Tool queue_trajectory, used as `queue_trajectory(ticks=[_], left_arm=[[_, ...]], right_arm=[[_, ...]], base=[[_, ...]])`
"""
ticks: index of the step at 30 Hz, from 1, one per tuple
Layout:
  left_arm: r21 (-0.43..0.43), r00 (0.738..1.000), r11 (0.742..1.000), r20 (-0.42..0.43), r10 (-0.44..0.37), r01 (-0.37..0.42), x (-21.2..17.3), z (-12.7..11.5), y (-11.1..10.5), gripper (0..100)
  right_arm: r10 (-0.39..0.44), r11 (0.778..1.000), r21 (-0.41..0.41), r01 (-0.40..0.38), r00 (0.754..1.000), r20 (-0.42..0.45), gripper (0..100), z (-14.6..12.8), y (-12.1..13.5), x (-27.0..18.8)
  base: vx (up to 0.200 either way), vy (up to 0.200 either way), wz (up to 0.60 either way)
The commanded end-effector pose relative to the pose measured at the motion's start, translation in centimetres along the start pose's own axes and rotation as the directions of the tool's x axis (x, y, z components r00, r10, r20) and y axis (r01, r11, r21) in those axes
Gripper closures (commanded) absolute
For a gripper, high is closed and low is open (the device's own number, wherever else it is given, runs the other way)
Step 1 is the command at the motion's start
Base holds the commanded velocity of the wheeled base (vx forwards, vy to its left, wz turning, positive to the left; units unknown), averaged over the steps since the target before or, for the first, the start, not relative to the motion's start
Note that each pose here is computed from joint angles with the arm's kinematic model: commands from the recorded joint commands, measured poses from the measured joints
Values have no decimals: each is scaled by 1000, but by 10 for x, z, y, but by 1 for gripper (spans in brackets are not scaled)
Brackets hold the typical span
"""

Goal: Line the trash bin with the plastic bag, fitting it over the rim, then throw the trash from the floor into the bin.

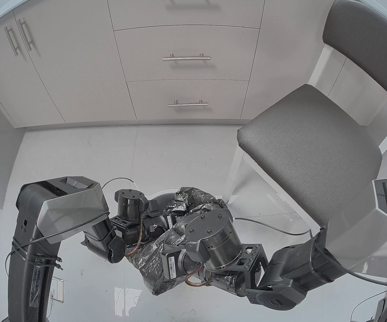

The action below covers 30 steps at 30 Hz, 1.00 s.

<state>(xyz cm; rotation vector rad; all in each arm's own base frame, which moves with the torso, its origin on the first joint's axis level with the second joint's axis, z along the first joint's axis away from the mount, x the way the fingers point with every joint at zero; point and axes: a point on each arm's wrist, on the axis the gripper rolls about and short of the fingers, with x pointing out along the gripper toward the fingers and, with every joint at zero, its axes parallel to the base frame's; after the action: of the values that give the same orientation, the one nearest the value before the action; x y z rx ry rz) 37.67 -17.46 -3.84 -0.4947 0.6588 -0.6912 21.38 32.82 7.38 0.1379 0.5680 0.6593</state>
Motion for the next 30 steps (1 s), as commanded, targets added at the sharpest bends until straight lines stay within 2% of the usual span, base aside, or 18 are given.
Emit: queue_trajectory(ticks=[1, 10, 17, 22, 30], left_arm=[[2, 1000, 1000, 6, -3, 3, -1, 2, -1, 0], [3, 1000, 1000, 8, -2, 2, -1, 1, -1, 0], [-13, 1000, 1000, -12, 13, -13, -19, -1, -9, 0], [-16, 997, 997, 39, 73, -72, -35, 6, -18, 0], [-16, 995, 997, 65, 74, -73, -60, 13, -29, 0]], right_arm=[[-1, 1000, -1, 1, 1000, -3, 100, -1, 0, 0], [-1, 1000, -1, 1, 1000, -3, 100, -1, 0, 0], [-1, 1000, 0, 1, 1000, 0, 100, 0, 0, 0], [-2, 1000, 0, 2, 1000, -1, 100, -1, 0, 0], [-1, 1000, -2, 1, 1000, 0, 100, 0, 1, 0]], base=[[0, 0, 0], [0, 0, 0], [0, 0, 0], [0, 0, 0], [0, 0, 0]])
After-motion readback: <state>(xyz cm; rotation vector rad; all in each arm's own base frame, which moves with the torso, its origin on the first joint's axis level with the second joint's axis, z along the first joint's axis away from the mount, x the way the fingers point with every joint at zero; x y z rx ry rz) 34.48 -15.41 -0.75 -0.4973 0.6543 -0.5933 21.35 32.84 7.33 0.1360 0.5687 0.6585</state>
